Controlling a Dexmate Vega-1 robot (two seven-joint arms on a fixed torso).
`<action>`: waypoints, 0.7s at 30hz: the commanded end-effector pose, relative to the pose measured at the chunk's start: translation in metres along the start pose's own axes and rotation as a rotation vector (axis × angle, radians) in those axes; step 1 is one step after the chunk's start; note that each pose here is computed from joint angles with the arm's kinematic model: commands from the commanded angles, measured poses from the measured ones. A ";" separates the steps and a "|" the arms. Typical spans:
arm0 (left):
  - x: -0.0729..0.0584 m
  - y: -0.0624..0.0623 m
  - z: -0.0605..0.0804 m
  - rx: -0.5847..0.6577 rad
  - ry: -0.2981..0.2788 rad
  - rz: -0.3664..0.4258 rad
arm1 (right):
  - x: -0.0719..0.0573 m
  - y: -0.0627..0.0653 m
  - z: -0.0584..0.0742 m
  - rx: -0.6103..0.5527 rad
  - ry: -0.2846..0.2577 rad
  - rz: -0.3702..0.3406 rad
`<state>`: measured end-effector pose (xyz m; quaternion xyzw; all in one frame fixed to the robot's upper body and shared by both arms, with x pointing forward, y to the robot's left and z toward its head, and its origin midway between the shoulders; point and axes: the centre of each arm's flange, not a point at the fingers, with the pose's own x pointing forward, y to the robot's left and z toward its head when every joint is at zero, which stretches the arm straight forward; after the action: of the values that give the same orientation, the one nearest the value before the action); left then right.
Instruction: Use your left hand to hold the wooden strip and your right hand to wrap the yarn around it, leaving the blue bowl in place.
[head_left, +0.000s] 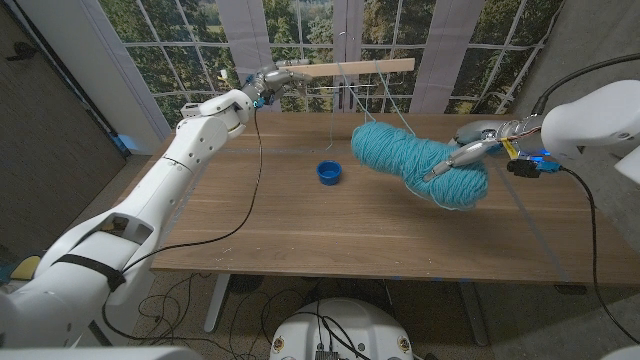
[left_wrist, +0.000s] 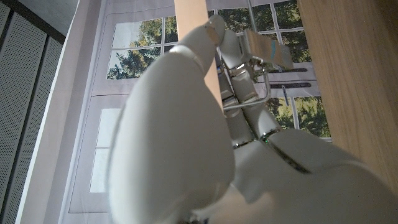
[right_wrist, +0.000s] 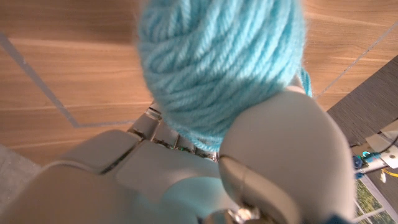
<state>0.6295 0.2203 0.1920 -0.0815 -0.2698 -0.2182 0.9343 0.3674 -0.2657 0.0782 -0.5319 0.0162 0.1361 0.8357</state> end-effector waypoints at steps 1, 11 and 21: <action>0.003 -0.007 0.004 -0.007 -0.004 -0.028 | 0.042 0.008 -0.024 0.067 0.107 0.089; -0.004 -0.006 0.008 -0.011 -0.009 -0.037 | 0.087 -0.013 -0.067 0.207 0.176 0.020; -0.014 -0.003 0.010 -0.012 -0.010 -0.053 | 0.130 -0.041 -0.092 0.284 0.182 -0.026</action>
<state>0.6200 0.2191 0.1970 -0.0820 -0.2758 -0.2357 0.9282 0.4620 -0.3086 0.0519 -0.4546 0.0940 0.1046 0.8795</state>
